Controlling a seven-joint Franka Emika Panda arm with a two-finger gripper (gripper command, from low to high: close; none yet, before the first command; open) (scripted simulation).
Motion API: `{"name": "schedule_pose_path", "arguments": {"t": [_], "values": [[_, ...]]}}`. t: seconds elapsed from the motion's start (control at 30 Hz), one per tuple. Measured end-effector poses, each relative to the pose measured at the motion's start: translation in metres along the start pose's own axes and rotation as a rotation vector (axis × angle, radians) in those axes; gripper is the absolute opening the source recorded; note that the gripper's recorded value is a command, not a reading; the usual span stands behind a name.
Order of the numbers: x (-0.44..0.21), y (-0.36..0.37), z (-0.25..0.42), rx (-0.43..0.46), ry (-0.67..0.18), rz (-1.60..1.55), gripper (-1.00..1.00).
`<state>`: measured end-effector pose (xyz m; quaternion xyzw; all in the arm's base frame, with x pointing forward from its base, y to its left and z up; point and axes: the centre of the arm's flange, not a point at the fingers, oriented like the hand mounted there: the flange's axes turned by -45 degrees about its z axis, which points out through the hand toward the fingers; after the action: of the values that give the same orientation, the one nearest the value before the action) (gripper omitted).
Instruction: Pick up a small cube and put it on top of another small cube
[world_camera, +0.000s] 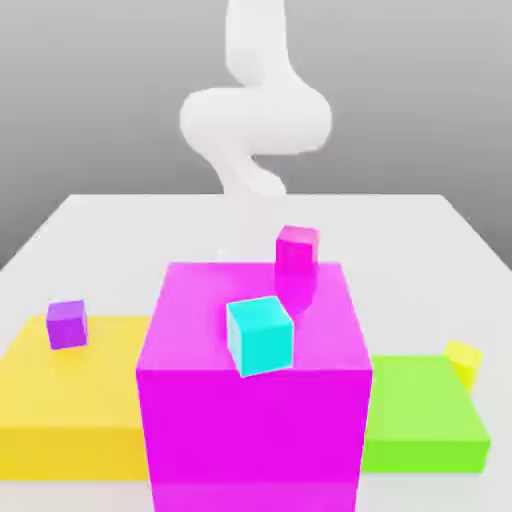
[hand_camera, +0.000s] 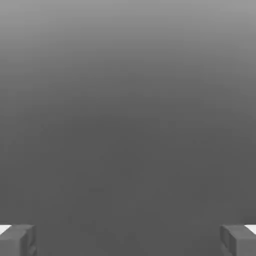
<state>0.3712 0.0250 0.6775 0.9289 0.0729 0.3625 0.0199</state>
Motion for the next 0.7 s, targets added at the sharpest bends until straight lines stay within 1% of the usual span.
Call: {"name": "schedule_pose_path", "arguments": {"t": [0.17, 0.33, 0.53, 0.7], "values": [[-0.014, -0.057, 0.08, 0.062, -0.103, -0.347, 0.0], [-0.045, -0.116, 0.148, 0.15, -0.185, -0.686, 0.0], [-0.104, -0.187, 0.213, 0.289, -0.257, -1.095, 0.0], [-0.167, -0.242, 0.252, 0.435, -0.291, -1.433, 0.0]]}}
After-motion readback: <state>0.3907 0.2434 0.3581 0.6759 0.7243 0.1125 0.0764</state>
